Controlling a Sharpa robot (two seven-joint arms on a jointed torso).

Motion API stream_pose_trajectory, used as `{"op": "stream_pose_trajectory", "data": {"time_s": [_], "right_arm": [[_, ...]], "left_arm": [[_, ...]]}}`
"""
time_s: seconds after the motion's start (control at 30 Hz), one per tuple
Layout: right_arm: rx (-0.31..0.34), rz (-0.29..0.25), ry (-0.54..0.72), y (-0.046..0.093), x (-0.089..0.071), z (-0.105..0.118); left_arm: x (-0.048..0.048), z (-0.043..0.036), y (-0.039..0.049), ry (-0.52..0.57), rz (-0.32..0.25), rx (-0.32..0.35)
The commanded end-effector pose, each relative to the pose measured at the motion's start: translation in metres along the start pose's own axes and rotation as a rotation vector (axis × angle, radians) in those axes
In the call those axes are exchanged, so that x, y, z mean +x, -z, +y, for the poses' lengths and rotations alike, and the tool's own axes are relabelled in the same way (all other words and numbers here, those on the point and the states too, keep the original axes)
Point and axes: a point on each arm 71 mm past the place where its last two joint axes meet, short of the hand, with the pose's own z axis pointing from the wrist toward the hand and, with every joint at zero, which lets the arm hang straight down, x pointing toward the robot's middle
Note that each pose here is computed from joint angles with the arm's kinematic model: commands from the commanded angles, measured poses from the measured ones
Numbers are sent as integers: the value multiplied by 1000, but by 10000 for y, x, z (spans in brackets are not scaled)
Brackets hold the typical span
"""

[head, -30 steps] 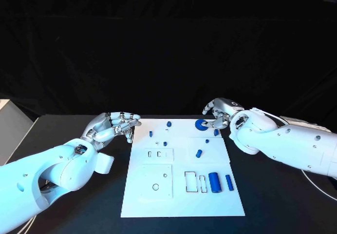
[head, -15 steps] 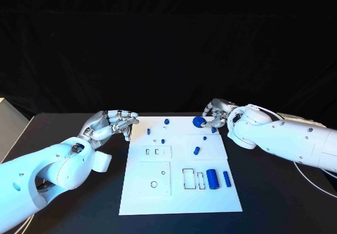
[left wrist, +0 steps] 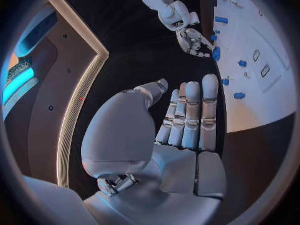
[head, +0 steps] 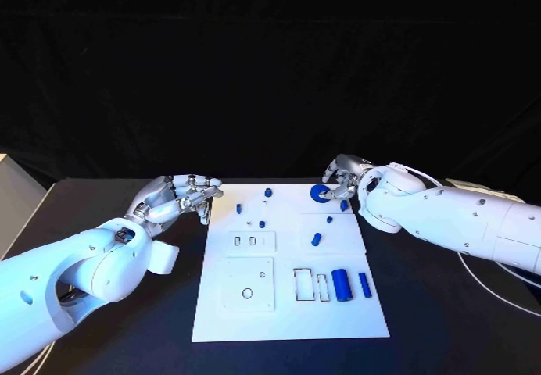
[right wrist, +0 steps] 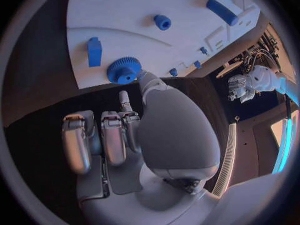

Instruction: Assemble the parts on the task board

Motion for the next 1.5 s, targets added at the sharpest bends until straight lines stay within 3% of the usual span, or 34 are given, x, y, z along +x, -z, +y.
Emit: {"op": "stream_pose_trajectory", "data": {"time_s": [0.03, 0.97, 1.5], "right_arm": [[13, 8, 4, -30, 14, -2], [35, 88, 30, -100, 106, -17], [45, 97, 12, -123, 127, -24]], "left_arm": [[40, -13, -5, 3, 27, 10], [56, -18, -1, 2, 33, 9], [62, -16, -6, 3, 34, 8]]}}
